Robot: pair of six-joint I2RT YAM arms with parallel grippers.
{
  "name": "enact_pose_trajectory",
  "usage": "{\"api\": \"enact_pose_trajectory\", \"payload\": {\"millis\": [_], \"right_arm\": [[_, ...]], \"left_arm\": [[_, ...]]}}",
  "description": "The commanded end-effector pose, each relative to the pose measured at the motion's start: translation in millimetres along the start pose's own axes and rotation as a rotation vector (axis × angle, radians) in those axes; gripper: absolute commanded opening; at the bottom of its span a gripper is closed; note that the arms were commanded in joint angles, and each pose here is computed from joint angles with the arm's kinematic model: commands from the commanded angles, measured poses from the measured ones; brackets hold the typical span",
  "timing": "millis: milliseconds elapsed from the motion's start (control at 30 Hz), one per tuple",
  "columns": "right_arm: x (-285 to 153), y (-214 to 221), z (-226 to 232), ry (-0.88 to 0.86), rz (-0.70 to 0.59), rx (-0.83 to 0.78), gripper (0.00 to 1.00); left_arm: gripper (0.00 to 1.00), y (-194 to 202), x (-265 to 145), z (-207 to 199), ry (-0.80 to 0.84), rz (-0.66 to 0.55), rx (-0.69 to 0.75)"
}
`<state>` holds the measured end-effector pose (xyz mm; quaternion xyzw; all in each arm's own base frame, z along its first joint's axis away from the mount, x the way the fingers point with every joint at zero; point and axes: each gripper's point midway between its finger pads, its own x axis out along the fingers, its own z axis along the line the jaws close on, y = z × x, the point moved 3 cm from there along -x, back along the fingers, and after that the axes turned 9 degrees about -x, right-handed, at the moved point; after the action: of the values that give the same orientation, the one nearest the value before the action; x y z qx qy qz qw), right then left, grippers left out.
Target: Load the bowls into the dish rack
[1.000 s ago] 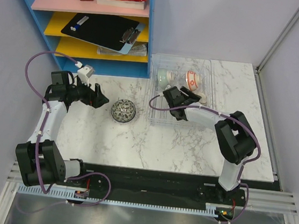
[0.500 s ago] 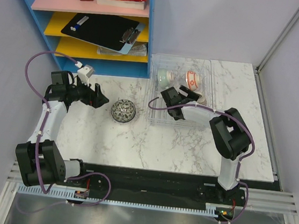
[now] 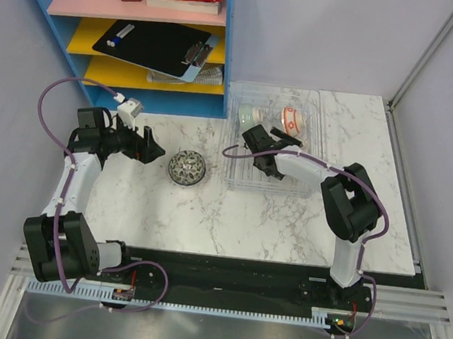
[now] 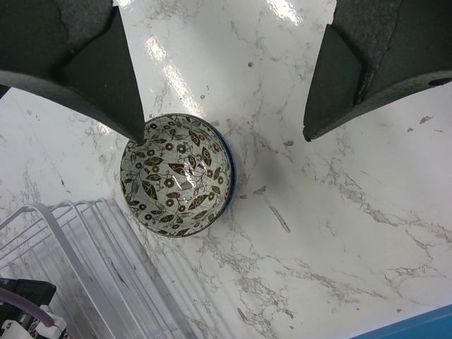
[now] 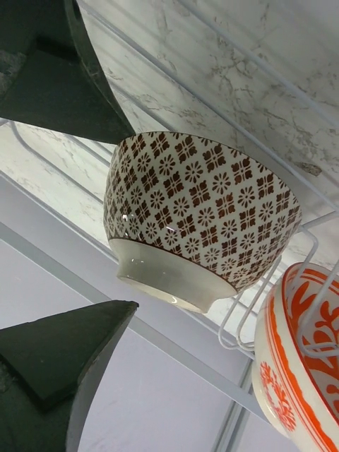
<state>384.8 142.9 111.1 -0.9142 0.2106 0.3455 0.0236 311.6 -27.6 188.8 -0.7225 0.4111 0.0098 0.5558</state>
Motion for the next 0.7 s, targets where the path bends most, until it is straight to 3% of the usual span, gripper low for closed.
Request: {"api": "enact_pose_trajectory", "payload": {"millis": [0, 467, 667], "right_arm": [[-20.3, 2.2, -22.5, -0.004, -0.017, 0.023, 0.98], [-16.1, 12.8, -16.1, -0.017, 0.040, -0.024, 0.98], [-23.7, -2.3, -27.7, -0.024, -0.045, 0.068, 0.98]], "left_arm": [[1.00, -4.9, -1.7, -1.6, 0.015, -0.028, 0.039], [1.00, -4.8, -3.1, -2.7, 0.013, -0.030, 0.045], [1.00, 0.1, -1.3, -1.7, 0.017, -0.019, 0.039]]}}
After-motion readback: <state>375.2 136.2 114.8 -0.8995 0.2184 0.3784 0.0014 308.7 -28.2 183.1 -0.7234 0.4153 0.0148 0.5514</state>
